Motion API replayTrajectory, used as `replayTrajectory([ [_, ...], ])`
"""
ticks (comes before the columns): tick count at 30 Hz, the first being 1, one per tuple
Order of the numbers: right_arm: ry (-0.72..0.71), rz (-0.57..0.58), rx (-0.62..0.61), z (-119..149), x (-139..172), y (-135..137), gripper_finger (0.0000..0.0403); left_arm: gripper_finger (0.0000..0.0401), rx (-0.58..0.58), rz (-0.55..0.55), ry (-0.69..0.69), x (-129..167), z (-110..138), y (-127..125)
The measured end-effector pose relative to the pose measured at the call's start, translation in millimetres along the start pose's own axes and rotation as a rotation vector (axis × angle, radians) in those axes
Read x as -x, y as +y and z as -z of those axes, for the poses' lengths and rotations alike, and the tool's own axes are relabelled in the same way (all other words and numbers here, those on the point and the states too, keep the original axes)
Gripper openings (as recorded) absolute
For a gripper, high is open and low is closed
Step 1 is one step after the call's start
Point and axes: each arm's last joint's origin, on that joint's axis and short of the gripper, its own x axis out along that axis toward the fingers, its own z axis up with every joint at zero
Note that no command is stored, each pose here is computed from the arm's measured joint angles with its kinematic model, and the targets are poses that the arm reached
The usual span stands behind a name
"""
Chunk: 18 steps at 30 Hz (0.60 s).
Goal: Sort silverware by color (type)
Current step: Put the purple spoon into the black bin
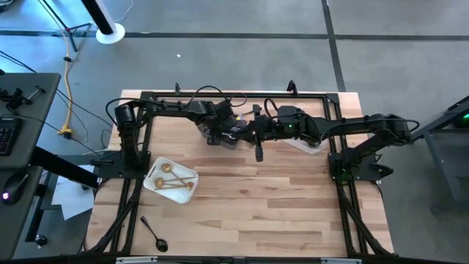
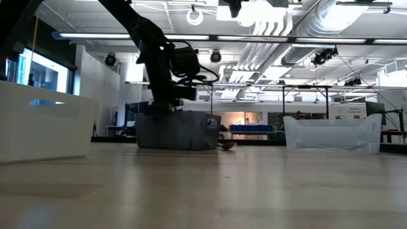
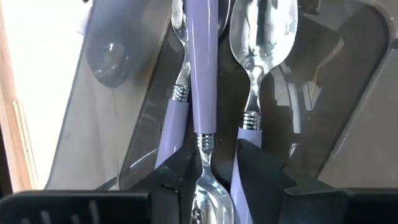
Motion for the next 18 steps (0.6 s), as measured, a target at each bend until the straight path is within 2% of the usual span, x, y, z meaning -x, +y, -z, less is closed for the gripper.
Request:
replayTrajectory([
  [10,0.001,0.0,-0.001,0,0,0,0.0,0.0172,0.01,-0.017,-0.031,9,-10,7],
  [15,0.005,0.0,-0.001,0,0,0,0.0,0.0179,0.015,-0.02,-0.051,15,-15,10],
  [18,0.005,0.0,-0.001,1,0,0,0.0,0.0177,0.034,0.021,-0.065,15,-15,10],
])
